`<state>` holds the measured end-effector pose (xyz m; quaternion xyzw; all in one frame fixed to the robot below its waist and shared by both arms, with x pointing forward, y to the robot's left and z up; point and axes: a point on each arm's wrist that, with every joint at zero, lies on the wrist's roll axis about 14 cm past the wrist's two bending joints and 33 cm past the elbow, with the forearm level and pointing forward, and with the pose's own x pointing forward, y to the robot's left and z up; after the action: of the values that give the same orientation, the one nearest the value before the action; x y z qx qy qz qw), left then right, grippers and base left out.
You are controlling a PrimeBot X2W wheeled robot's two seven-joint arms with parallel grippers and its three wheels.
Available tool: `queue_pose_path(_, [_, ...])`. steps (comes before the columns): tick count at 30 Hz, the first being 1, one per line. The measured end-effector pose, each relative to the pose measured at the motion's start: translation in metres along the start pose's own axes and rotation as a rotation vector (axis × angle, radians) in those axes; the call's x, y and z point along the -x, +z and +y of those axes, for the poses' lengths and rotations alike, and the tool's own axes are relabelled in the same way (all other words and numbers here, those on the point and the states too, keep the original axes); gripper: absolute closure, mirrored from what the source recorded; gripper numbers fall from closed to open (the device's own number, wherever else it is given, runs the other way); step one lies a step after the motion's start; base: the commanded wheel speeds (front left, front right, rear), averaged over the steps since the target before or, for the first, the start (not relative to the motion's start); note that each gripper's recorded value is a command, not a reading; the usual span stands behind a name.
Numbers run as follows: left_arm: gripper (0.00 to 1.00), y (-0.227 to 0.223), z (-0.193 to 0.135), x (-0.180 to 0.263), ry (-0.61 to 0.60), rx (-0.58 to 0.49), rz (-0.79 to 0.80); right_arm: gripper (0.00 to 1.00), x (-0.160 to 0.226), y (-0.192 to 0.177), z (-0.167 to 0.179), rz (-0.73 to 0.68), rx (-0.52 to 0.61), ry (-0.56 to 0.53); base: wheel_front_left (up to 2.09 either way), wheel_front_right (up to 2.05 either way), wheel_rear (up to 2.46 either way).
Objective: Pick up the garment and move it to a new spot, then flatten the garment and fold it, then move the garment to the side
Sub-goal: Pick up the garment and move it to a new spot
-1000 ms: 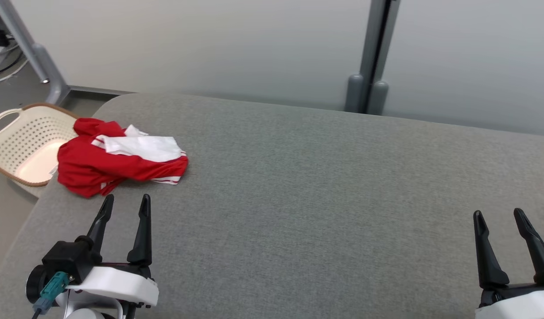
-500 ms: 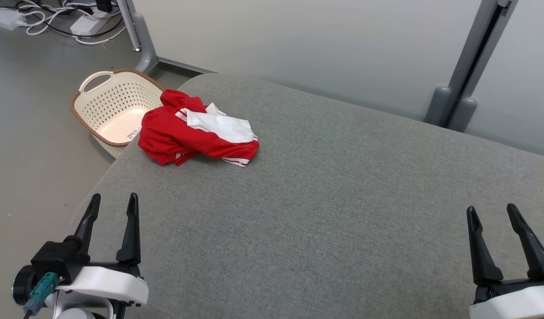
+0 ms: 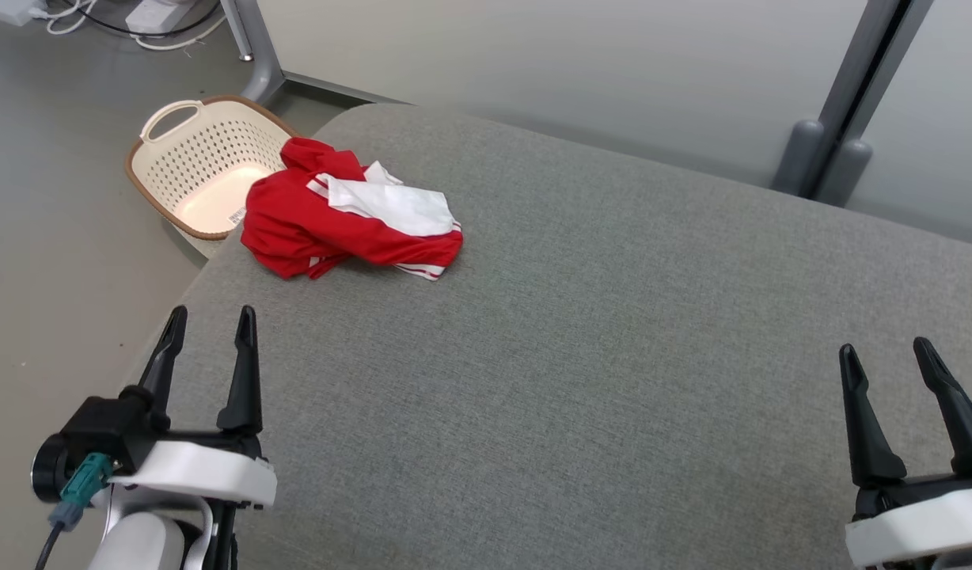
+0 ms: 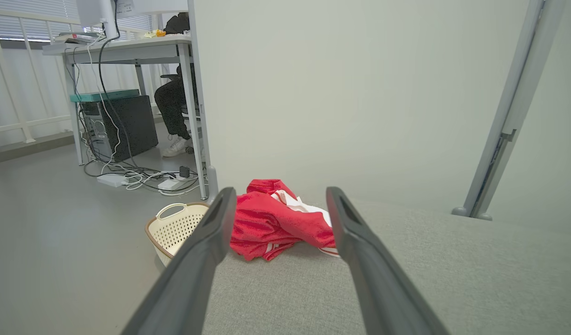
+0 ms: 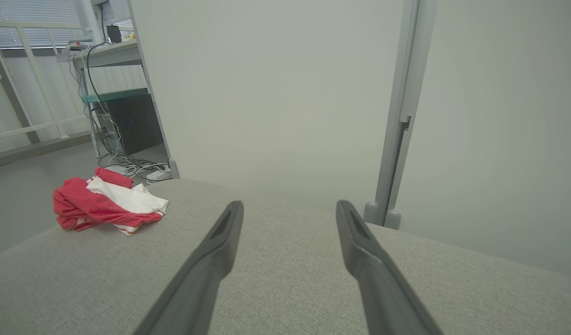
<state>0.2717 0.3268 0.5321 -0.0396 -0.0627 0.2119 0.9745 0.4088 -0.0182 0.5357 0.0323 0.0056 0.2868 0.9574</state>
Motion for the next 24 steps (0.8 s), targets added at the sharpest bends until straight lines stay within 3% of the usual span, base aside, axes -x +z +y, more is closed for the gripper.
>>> queue_pose_path(9, [0.00,-0.024,-0.042,-0.073,-0.097,0.012,0.064,0.00,-0.022,-0.004,-0.029,0.010,0.028,-0.035,0.00,0.00,0.00])
queue_pose_path(13, [0.00,-0.082,-0.056,-0.114,-0.116,0.005,0.230,0.00,-0.036,-0.018,-0.049,0.028,0.013,-0.064,0.00,0.00,0.00])
queue_pose_path(20, [0.00,-0.187,-0.064,-0.128,-0.082,0.009,0.544,0.00,-0.034,-0.058,-0.085,0.099,-0.016,-0.148,0.00,0.00,0.00])
queue_pose_path(24, [0.00,-0.210,-0.069,-0.134,-0.063,0.029,0.612,0.00,-0.032,-0.071,-0.096,0.125,-0.024,-0.177,0.00,0.00,0.00])
